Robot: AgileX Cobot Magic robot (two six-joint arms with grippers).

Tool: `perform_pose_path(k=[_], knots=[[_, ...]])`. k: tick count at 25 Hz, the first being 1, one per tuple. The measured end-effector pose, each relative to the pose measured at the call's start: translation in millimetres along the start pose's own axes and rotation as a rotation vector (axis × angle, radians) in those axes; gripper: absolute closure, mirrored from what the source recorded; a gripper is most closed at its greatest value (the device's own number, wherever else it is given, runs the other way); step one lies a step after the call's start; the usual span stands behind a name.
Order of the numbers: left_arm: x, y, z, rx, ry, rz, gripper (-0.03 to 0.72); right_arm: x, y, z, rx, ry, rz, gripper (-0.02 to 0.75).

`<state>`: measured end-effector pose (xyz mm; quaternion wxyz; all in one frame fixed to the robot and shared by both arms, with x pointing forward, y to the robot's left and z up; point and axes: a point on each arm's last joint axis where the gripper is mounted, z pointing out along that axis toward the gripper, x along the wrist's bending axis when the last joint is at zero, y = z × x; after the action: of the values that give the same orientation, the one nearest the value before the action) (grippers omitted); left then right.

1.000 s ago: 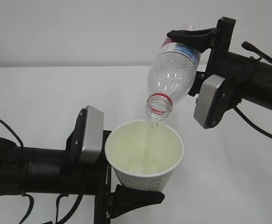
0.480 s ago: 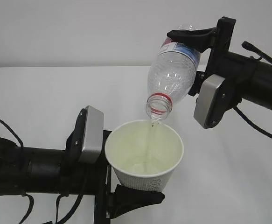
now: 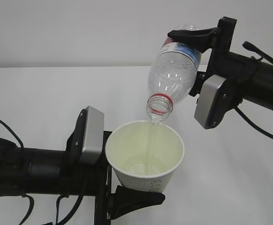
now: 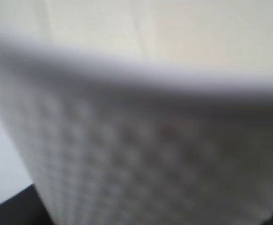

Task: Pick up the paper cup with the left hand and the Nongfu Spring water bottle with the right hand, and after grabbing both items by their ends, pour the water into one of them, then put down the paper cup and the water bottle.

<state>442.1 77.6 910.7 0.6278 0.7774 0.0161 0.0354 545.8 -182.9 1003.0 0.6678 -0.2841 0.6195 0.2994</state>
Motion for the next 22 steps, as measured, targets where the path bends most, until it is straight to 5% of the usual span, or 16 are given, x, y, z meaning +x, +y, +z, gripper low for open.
perform_pose_path(k=[22], knots=[[0.0, 0.0, 0.0, 0.000, 0.000, 0.000, 0.190, -0.8, 0.2, 0.0, -0.002, -0.009, -0.017, 0.217]])
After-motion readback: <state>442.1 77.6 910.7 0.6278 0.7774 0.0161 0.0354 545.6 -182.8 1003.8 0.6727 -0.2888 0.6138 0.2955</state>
